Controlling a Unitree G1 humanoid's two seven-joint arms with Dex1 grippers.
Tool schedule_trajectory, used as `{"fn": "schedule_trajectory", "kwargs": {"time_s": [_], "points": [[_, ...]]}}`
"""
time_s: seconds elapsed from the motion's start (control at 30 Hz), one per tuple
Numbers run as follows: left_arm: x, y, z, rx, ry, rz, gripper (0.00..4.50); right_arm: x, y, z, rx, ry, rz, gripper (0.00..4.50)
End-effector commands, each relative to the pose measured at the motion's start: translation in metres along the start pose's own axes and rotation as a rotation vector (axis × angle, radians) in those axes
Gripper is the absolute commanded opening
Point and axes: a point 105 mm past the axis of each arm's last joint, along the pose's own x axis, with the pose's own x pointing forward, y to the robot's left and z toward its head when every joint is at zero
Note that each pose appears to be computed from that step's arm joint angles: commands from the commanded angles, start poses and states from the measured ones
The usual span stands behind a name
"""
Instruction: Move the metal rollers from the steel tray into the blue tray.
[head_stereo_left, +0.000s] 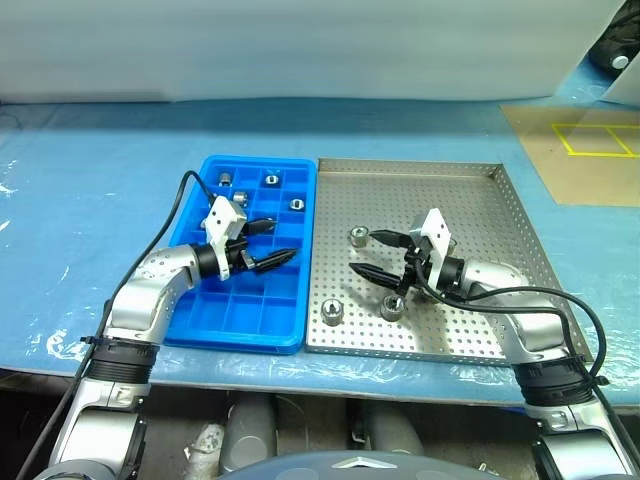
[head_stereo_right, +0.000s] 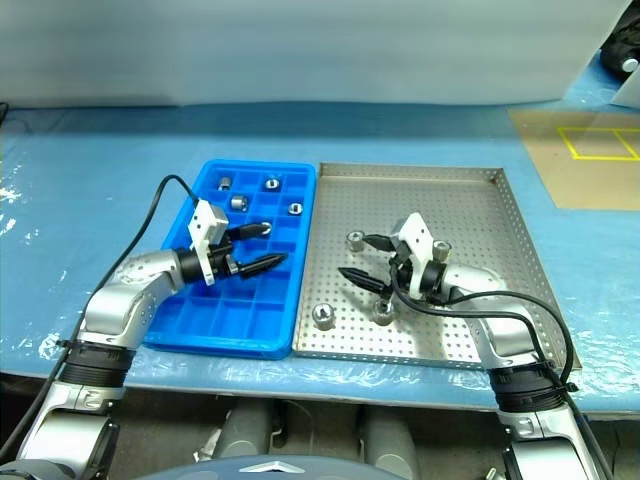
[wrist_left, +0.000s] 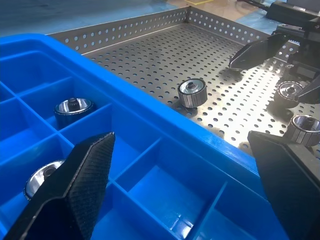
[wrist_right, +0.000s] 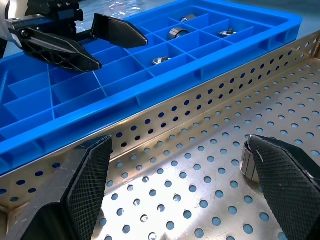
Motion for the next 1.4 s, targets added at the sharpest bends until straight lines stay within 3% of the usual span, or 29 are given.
{"fn": "schedule_trajectory", "kwargs": {"time_s": [0.03,0.23,0.33,0.5,0.73,0.97,1.13,1.4], "points": [[0.0,-0.005,0.011,0.035,-0.024,-0.027,4.5,-0.003,0.001,0.019,-0.052,-0.049,0.005,4.48],[0.0,-0.004,0.012,0.036,-0.025,-0.025,4.5,-0.003,0.003,0.02,-0.054,-0.051,0.01,4.48],[0.007,0.001,0.027,0.045,-0.062,-0.027,4.5,-0.005,0.001,0.026,-0.067,-0.062,0.005,4.48],[0.04,-0.002,0.054,0.085,-0.102,-0.142,4.5,-0.008,-0.001,0.037,-0.09,-0.074,0.001,4.48],[0.088,-0.011,0.064,0.156,-0.032,-0.341,4.5,-0.024,0.001,0.053,-0.134,-0.081,-0.021,4.48],[0.123,0.0,0.049,0.217,0.11,-0.334,4.5,-0.033,0.006,0.045,-0.107,-0.081,-0.091,4.48],[0.136,0.001,0.025,0.258,0.258,-0.302,4.5,-0.041,0.011,0.039,-0.089,-0.076,-0.154,4.48],[0.148,-0.01,0.015,0.18,0.246,-0.3,4.5,-0.05,0.016,0.033,-0.073,-0.066,-0.219,4.48]]}}
